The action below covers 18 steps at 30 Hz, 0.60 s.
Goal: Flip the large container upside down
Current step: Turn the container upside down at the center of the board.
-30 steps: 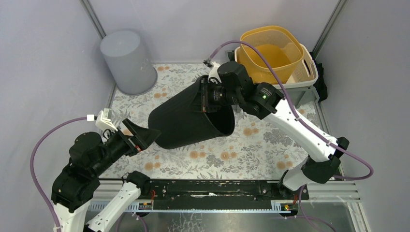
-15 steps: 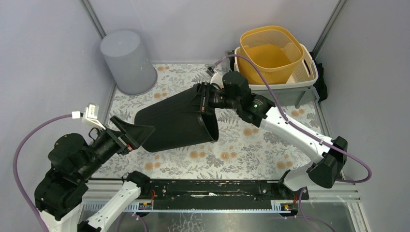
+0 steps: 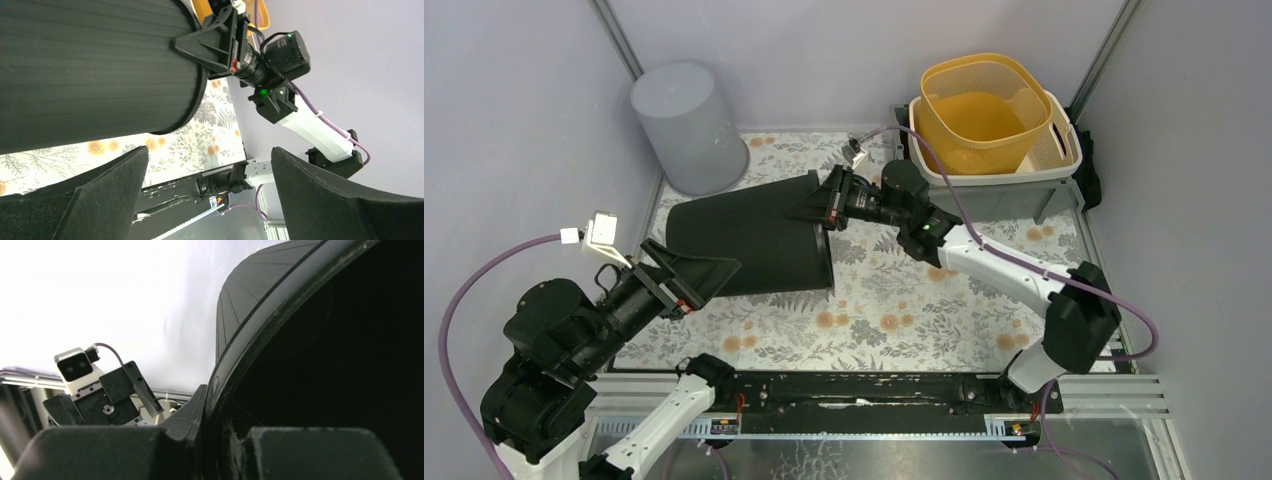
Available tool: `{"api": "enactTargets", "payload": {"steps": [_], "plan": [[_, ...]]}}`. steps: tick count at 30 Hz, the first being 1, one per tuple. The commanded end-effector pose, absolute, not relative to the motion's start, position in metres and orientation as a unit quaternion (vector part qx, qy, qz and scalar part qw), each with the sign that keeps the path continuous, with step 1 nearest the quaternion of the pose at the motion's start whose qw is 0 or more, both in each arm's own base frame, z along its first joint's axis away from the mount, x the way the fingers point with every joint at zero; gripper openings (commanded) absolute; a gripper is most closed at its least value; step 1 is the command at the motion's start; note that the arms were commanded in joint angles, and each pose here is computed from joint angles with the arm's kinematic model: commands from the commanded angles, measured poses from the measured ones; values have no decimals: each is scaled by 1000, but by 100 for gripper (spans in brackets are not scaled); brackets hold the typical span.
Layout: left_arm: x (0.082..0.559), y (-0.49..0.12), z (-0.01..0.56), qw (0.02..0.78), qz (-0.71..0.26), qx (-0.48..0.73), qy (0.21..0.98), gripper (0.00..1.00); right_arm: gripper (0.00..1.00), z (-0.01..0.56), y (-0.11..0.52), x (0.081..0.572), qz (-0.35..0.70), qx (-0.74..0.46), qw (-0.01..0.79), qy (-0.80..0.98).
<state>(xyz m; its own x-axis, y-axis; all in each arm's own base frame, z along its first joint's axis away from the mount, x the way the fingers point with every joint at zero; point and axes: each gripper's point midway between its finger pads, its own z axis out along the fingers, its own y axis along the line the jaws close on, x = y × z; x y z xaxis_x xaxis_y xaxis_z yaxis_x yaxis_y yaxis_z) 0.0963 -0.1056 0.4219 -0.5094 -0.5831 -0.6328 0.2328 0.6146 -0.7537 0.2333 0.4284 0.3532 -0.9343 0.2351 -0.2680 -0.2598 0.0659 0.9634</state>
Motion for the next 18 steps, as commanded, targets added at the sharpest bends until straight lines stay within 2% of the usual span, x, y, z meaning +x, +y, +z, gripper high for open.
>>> {"api": "enactTargets", "payload": {"steps": [1,18], "plan": [[88,-108,428,483,-441,-103,749,100,0,414,428,231,773,-31,198,601],[90,-112,414,467,-438,-102,761,100,0,392,453,270,872,20,142,468]]}}
